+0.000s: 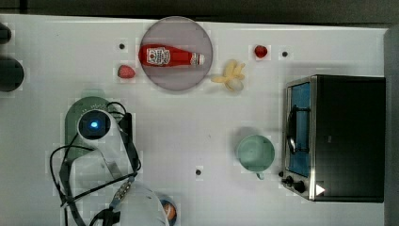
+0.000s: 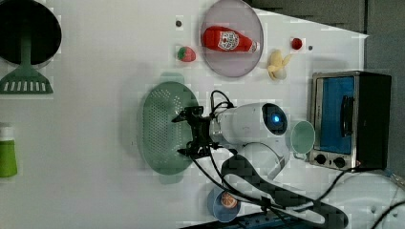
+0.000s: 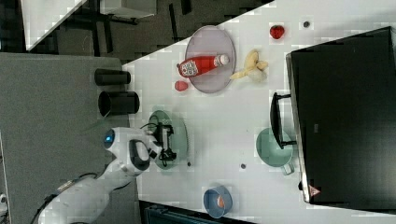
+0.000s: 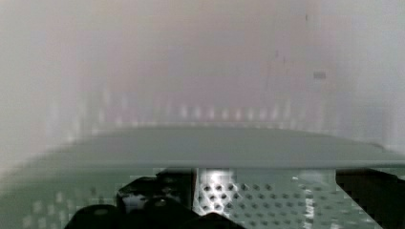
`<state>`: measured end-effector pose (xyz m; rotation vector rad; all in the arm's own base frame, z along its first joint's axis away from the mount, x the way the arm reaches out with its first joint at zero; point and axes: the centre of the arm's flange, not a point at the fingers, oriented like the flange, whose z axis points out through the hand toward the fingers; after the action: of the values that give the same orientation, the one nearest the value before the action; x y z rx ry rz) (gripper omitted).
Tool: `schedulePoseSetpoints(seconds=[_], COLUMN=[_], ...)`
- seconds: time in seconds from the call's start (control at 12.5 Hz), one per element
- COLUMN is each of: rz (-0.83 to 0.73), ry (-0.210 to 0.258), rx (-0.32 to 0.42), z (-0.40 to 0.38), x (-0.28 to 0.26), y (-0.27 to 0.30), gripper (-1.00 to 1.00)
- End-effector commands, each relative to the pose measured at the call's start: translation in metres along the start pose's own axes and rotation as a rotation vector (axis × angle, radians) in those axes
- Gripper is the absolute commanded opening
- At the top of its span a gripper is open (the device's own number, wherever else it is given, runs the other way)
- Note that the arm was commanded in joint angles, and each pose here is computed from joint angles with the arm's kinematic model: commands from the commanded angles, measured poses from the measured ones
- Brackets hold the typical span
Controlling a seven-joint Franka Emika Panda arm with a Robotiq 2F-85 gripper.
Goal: Drag strainer left to right.
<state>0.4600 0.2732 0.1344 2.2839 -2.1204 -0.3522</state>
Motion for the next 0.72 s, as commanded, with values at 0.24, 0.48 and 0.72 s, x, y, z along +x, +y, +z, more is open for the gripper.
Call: schedulePoseSetpoints(seconds=[0.24, 0.48, 0.72], rz=[0.051, 0.095, 0.110], ry=[0.019, 0.036, 0.054], rx=[0.092, 0.103, 0.107], z=[-0.027, -0.031, -0.039], x=[0.007, 0.033, 0.063], y=[-0.011, -0.019, -0.018], gripper=[1.00, 1.00, 1.00])
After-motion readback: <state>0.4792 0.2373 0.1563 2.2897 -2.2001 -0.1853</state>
